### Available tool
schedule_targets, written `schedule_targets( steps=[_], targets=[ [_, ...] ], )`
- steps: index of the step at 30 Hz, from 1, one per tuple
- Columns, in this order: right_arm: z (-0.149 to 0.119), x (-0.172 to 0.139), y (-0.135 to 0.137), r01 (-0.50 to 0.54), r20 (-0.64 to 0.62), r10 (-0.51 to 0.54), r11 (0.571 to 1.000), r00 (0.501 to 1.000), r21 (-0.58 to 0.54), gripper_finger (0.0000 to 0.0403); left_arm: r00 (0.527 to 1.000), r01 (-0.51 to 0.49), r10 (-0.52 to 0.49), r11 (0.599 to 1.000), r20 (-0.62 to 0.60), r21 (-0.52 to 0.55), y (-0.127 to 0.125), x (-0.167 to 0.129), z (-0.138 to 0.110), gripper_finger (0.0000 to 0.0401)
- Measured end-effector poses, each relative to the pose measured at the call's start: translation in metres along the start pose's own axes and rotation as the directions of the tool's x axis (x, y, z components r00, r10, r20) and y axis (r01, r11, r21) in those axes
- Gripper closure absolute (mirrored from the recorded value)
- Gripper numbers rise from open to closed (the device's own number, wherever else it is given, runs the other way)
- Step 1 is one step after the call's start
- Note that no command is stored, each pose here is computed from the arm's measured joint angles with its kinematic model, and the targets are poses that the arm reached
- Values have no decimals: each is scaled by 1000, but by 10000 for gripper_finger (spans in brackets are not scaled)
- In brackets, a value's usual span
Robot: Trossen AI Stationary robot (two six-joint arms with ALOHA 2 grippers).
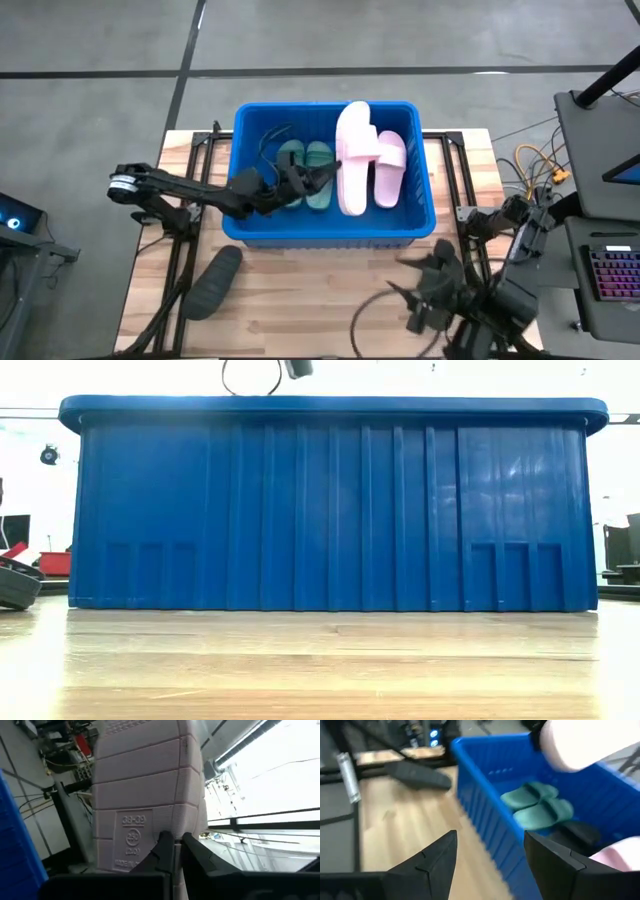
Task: Pick and place slides into bin
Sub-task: Put the pink slide into the bin
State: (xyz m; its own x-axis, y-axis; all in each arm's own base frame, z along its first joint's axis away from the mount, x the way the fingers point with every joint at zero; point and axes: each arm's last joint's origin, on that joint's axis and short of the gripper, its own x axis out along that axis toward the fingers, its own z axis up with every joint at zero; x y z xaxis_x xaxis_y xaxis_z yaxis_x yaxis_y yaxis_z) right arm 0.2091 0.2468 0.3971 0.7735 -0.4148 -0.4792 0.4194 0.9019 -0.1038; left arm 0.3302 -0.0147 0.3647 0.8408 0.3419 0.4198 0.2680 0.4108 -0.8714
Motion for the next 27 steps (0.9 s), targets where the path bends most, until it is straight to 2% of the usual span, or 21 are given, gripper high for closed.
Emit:
schedule_targets(
  steps=[7,12,14,17,23,27],
  targets=[
    [32,25,-36,109,21,-110,992,994,67,184,1000,-11,10,998,-24,-58,19,16,38,400],
    [50,38,-64,159,-9,-159,980,987,120,184,994,-101,95,989,-62,-107,39,25,63,400],
    [55,41,-74,172,-21,-171,976,985,130,184,995,-92,85,985,-56,-143,43,27,74,400],
    [62,46,-85,203,-24,-201,967,979,153,184,996,-81,75,988,-52,-133,47,29,90,401],
    [69,59,-100,260,-37,-258,946,965,194,184,993,-113,109,988,-46,-105,57,31,108,401],
    [73,66,-106,292,-46,-289,933,956,211,184,982,-182,174,975,-73,-126,70,31,106,401]
  ],
)
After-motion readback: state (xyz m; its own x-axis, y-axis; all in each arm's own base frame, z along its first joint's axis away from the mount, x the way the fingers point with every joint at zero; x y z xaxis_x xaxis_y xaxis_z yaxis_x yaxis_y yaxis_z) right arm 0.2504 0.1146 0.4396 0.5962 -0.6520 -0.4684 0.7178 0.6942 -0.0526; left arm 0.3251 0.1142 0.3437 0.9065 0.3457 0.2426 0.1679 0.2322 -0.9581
